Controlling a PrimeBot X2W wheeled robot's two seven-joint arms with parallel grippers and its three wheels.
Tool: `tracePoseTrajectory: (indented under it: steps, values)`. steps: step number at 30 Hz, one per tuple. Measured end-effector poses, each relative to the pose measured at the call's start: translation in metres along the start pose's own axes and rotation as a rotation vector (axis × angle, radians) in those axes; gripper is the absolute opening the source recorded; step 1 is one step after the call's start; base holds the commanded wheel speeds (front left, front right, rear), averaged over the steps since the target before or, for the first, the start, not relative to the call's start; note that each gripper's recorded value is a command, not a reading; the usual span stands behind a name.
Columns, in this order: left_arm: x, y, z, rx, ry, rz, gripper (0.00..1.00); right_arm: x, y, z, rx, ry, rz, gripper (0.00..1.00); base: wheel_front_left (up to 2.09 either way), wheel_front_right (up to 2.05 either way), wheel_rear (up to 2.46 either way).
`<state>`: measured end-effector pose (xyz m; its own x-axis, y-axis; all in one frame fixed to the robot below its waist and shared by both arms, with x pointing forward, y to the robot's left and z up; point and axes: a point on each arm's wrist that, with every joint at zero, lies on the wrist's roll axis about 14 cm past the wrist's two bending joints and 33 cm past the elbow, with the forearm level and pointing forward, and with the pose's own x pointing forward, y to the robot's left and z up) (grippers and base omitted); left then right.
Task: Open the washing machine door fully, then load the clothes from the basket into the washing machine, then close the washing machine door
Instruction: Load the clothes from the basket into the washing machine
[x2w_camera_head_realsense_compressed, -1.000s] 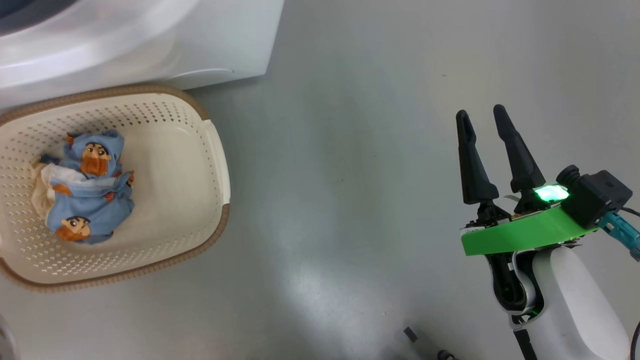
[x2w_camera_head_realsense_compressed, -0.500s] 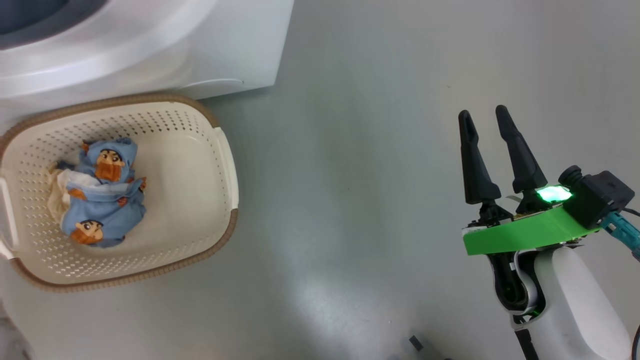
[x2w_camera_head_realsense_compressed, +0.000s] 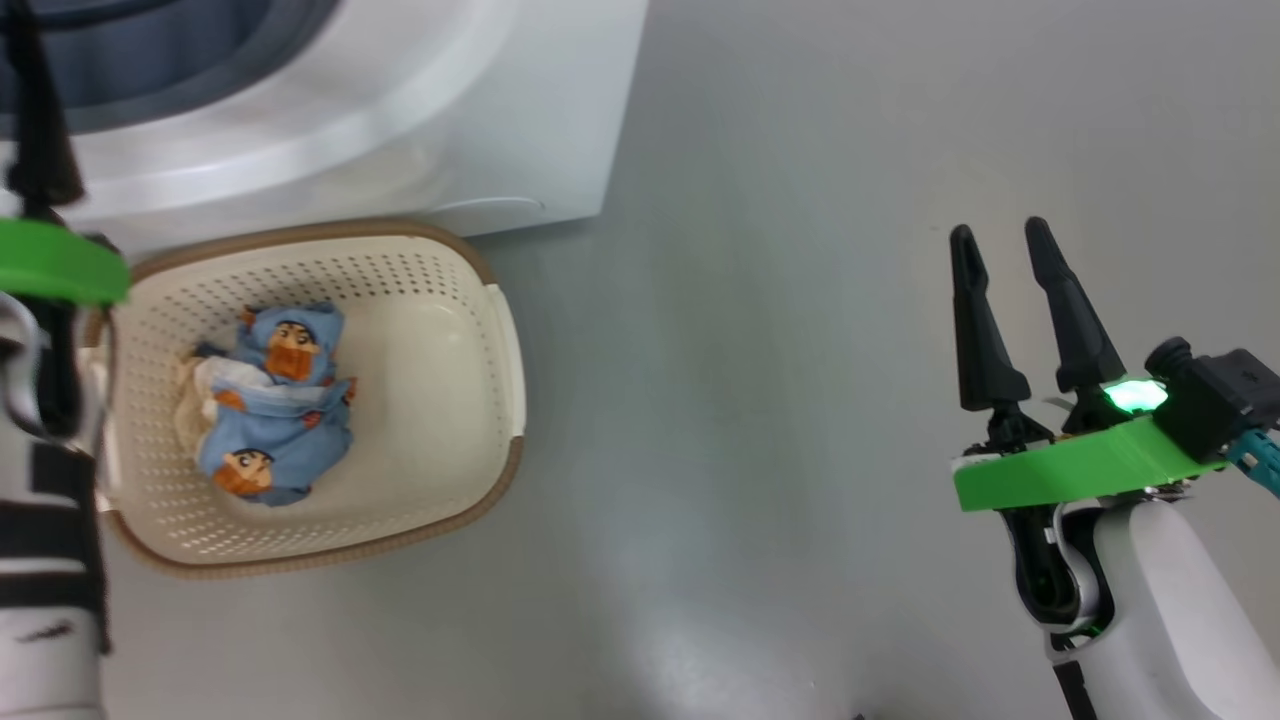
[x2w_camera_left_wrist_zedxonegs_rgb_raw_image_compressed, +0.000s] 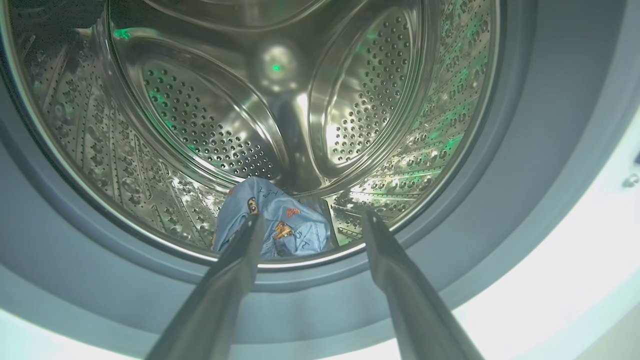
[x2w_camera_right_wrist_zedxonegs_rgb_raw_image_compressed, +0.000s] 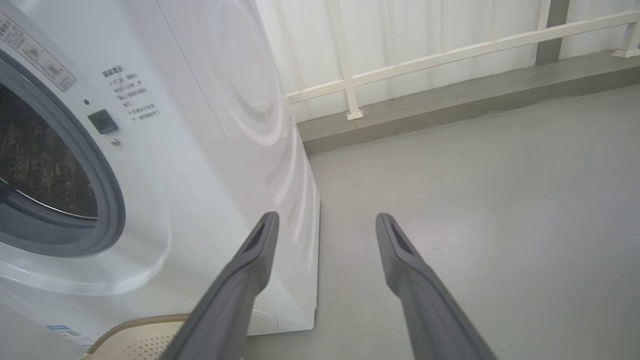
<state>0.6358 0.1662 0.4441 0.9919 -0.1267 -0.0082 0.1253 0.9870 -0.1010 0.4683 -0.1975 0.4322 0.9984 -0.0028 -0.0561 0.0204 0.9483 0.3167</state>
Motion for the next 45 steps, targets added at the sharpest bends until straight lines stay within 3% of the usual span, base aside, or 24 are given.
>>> tracePoseTrajectory:
  steps: [18,31,45]
  values:
    - [-0.092,0.021,-0.004,-0.035,0.054,0.095,1.00,-0.011,0.019,0.018,-0.018,-0.023,0.072,1.00,0.00,0.00,0.00]
    - [-0.165,0.027,0.007,-0.075,0.038,0.171,1.00,-0.040,0.029,0.025,-0.017,-0.021,0.098,1.00,0.00,0.00,0.00]
    - [-0.235,0.035,0.022,-0.024,0.015,0.208,1.00,-0.078,0.024,0.033,-0.031,-0.026,0.092,1.00,0.00,0.00,0.00]
